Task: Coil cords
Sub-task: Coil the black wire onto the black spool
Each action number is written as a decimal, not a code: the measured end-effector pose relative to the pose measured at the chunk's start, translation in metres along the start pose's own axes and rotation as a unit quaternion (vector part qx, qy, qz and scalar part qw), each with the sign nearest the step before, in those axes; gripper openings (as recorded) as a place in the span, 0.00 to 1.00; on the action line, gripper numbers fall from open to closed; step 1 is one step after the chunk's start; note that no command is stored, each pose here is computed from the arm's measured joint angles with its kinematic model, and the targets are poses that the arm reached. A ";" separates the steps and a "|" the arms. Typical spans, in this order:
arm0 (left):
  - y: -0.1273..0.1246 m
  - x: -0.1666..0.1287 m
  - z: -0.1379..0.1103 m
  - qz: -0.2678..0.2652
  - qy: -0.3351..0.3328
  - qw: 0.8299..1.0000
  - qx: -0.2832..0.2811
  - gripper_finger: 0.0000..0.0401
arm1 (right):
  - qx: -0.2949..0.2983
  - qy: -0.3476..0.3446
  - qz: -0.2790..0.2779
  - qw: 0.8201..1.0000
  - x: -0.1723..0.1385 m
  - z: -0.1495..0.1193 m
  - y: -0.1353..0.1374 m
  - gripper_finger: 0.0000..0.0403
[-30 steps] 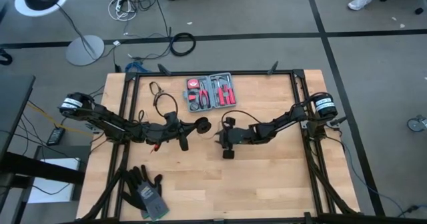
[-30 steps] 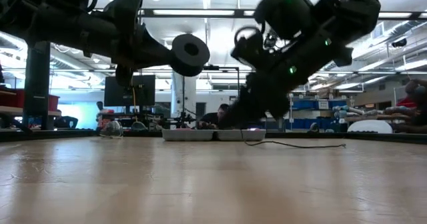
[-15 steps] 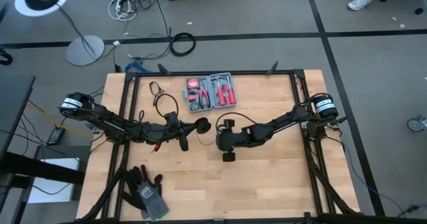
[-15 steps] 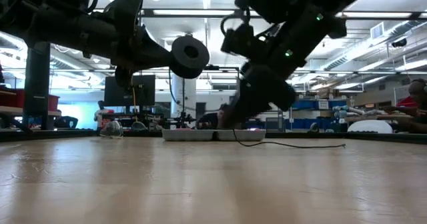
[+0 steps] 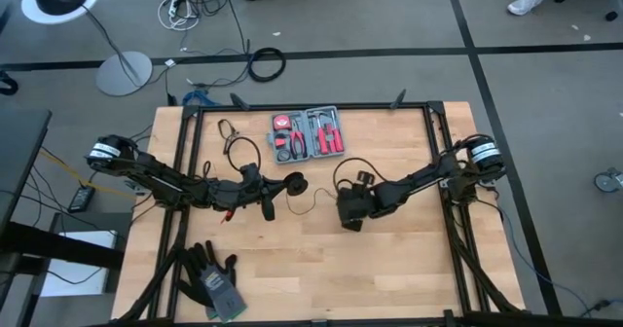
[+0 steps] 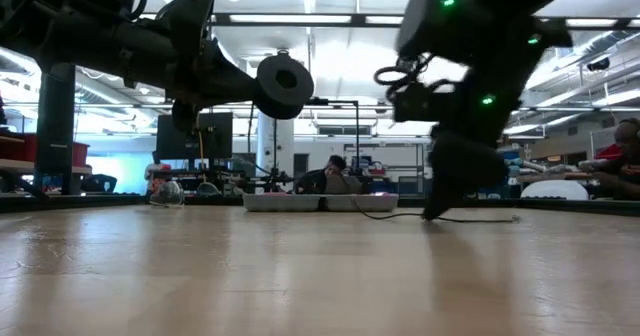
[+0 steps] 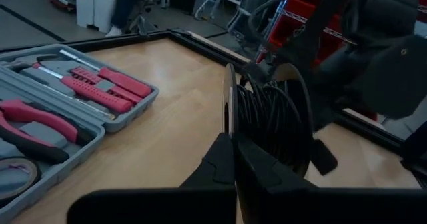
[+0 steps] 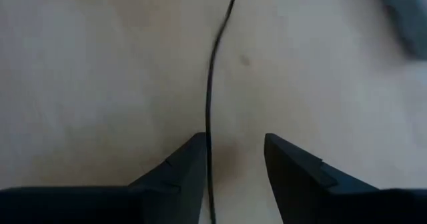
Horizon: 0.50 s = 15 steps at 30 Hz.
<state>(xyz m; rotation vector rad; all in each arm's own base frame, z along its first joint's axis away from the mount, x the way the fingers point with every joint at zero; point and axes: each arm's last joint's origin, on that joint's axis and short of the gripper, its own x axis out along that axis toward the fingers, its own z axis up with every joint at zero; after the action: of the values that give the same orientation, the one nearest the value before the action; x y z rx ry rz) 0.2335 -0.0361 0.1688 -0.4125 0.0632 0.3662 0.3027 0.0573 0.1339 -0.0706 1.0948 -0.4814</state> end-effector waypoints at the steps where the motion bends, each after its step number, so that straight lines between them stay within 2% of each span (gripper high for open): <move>1: 0.000 0.000 0.000 0.000 0.000 1.000 0.000 0.00 | 0.003 -0.014 -0.011 1.000 -0.006 -0.001 -0.001 0.37; 6: 0.000 0.000 0.000 -0.005 0.003 1.000 -0.001 0.00 | 0.047 -0.110 -0.048 0.992 -0.029 -0.010 -0.004 0.37; 11: 0.000 0.000 0.000 -0.008 0.004 1.000 -0.001 0.00 | 0.099 -0.219 -0.008 0.971 -0.027 -0.014 0.002 0.37; 13: -0.001 0.000 0.000 -0.013 0.007 1.000 -0.001 0.00 | 0.091 -0.247 0.004 0.965 -0.021 -0.013 0.003 0.37; 15: -0.001 0.000 0.000 -0.015 0.008 1.000 -0.001 0.00 | 0.042 -0.270 0.014 0.962 -0.022 -0.008 0.004 0.37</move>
<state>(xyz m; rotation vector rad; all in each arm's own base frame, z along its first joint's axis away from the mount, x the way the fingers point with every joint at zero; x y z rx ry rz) 0.2338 -0.0370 0.1688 -0.4177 0.0716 0.3333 0.2896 0.0715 0.1472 -0.1047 0.5379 -0.4475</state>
